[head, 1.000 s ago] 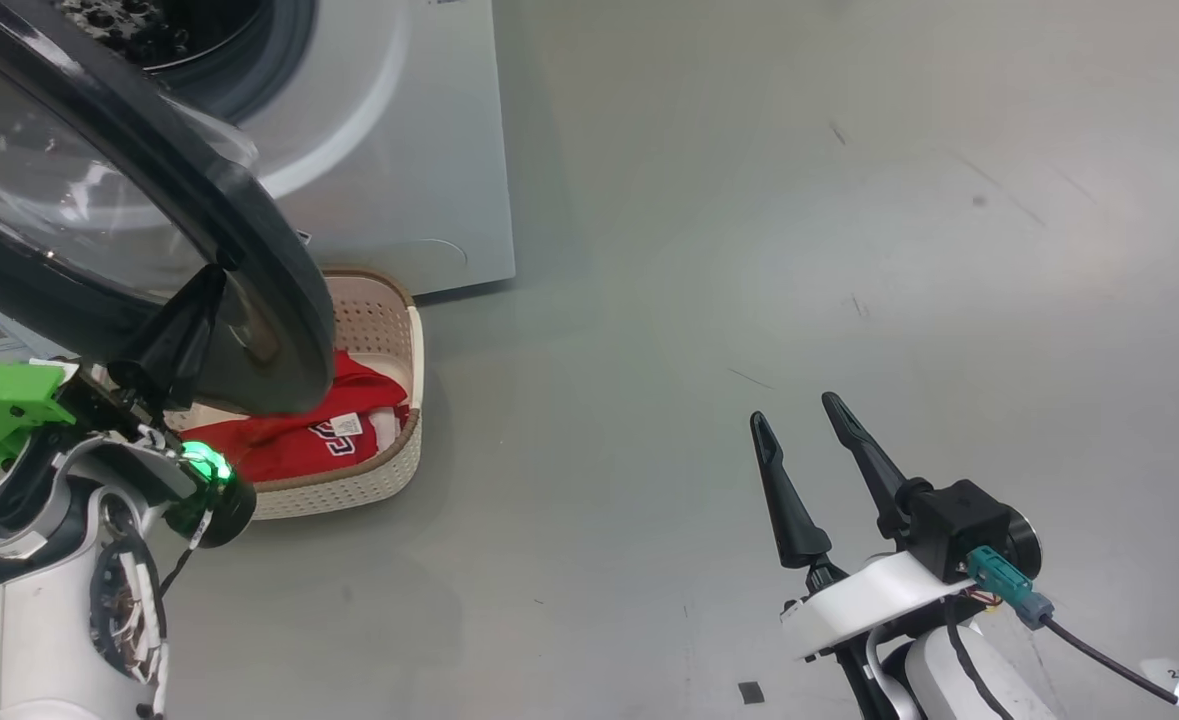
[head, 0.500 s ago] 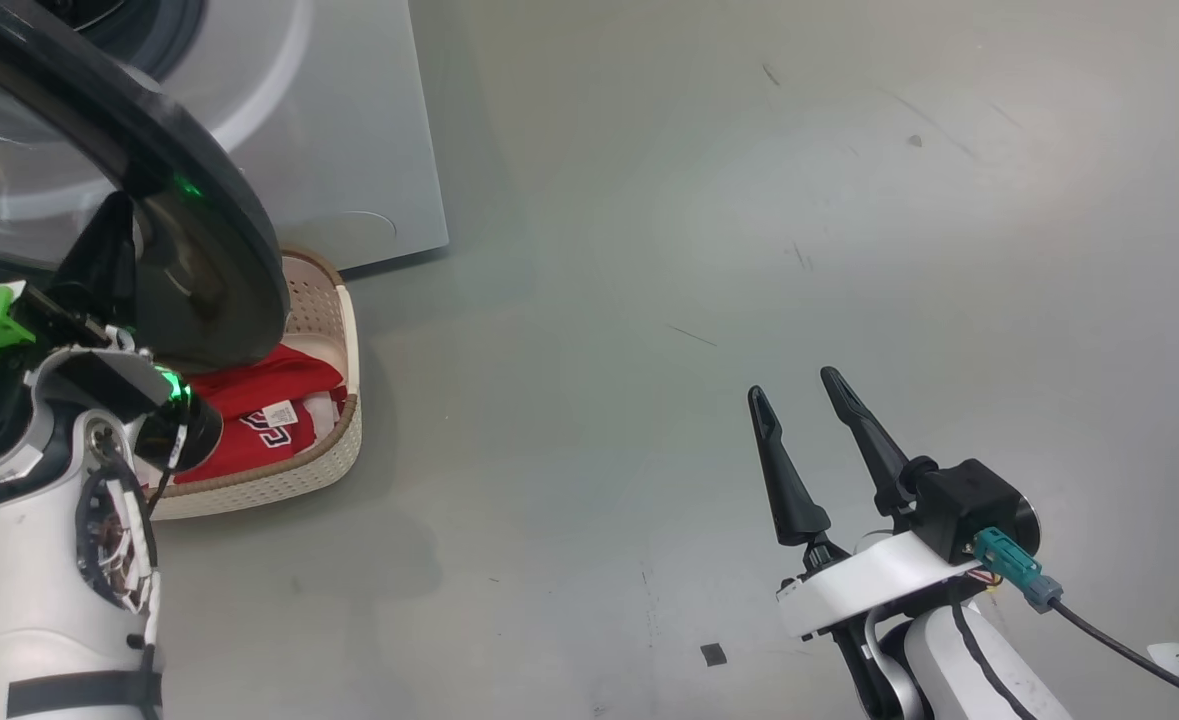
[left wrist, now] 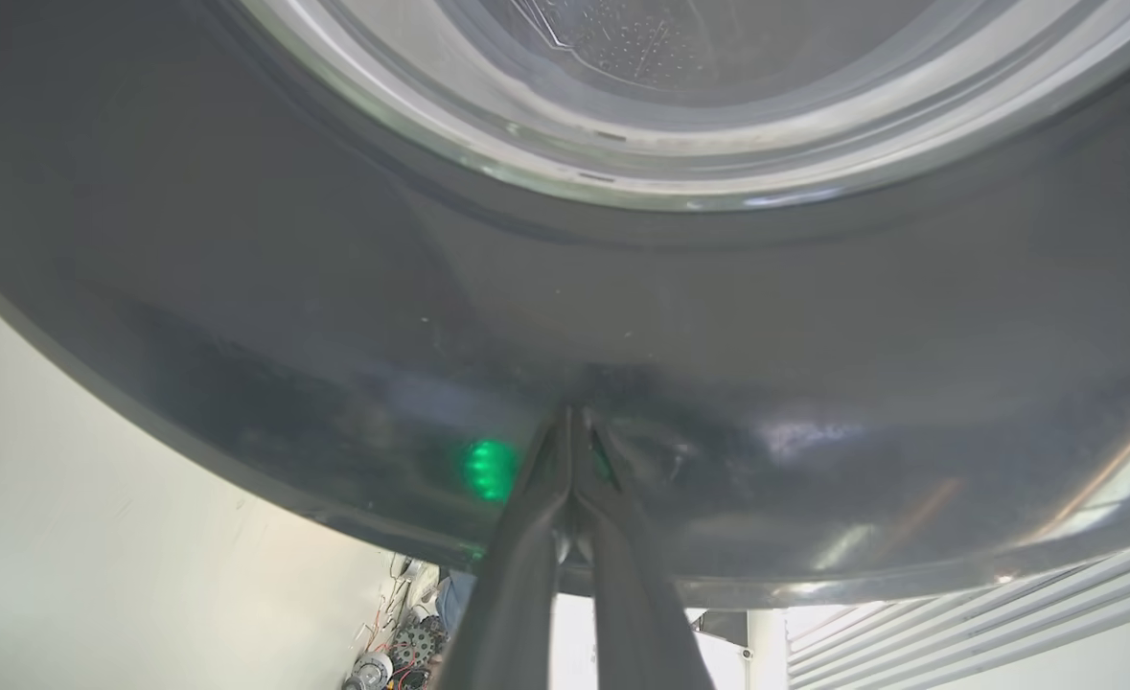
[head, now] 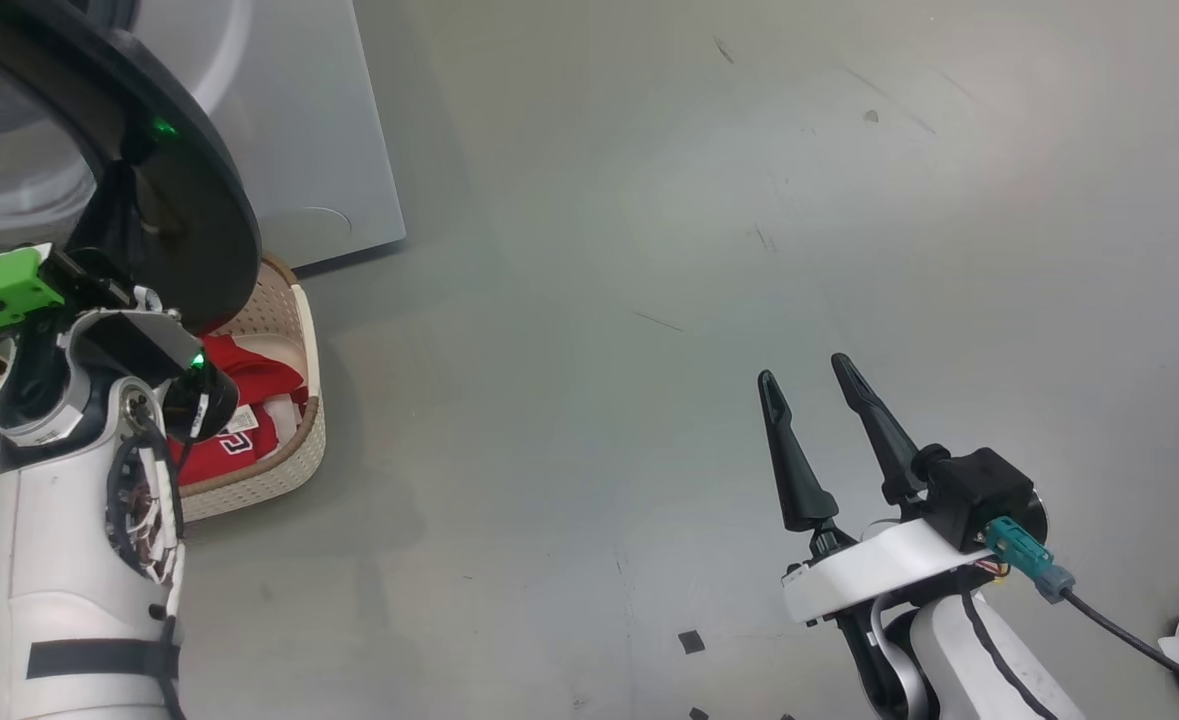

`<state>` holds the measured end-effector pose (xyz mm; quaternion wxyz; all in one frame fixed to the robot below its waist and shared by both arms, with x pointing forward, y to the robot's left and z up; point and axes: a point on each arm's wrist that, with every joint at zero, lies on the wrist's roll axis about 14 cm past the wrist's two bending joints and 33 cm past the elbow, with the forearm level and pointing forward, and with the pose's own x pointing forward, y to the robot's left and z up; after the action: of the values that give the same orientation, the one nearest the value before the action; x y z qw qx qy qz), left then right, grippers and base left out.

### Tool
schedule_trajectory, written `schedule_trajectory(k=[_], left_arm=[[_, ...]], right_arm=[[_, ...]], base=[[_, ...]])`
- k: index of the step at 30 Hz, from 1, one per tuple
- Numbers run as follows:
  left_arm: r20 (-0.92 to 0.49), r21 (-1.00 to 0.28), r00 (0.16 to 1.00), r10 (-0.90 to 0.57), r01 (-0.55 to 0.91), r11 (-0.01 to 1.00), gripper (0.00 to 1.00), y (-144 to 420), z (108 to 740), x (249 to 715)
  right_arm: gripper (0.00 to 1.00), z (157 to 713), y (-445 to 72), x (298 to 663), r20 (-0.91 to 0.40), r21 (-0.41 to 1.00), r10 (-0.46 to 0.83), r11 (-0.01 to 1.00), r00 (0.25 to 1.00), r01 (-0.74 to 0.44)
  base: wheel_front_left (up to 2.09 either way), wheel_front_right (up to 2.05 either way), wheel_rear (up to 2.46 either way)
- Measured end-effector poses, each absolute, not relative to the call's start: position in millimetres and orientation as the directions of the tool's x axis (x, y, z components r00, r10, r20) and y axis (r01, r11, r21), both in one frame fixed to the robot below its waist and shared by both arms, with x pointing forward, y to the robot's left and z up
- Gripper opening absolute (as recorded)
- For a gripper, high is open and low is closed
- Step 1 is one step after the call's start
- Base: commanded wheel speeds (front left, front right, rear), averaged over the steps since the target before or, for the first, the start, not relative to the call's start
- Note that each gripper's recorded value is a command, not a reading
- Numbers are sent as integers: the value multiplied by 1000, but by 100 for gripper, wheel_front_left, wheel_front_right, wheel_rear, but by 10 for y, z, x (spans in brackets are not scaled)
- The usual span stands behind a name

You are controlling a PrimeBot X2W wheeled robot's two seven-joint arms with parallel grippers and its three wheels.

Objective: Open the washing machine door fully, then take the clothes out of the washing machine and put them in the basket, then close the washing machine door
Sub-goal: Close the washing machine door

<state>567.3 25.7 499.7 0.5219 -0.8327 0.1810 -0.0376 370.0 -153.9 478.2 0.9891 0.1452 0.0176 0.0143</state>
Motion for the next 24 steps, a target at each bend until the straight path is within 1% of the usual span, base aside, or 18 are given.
schedule_trajectory(k=[5, 10, 15, 19, 22, 24], left_arm=[[-131, -878, 923, -361, -277, -390, 0, 195, 4966, 5609], [-106, -891, 904, -415, -272, -365, 0, 130, 5015, 5476], [-122, -903, 889, -441, -284, -323, 0, 194, 4906, 5237], [-140, -924, 885, -444, -277, -263, 0, 295, 4810, 5005], [-132, -949, 898, -419, -237, -209, 0, 437, 4816, 4878], [-110, -975, 906, -409, -179, -134, 0, 544, 4869, 4746]], right_arm=[[100, 4814, -1595, 3722, -21, 286, 12, 958, 1000, -5], [100, 4857, -1568, 3761, -4, 281, 22, 959, 1000, -20], [100, 4893, -1475, 3810, 11, 280, 54, 958, 998, -55], [100, 4940, -1343, 3841, 30, 278, 100, 955, 995, -104], [100, 4953, -1247, 3842, 36, 279, 134, 950, 990, -139], [100, 4986, -1151, 3846, 49, 275, 168, 945, 985, -175]], base=[[0, 0, 0], [0, 0, 0], [0, 0, 0], [0, 0, 0], [0, 0, 0], [0, 0, 0]])
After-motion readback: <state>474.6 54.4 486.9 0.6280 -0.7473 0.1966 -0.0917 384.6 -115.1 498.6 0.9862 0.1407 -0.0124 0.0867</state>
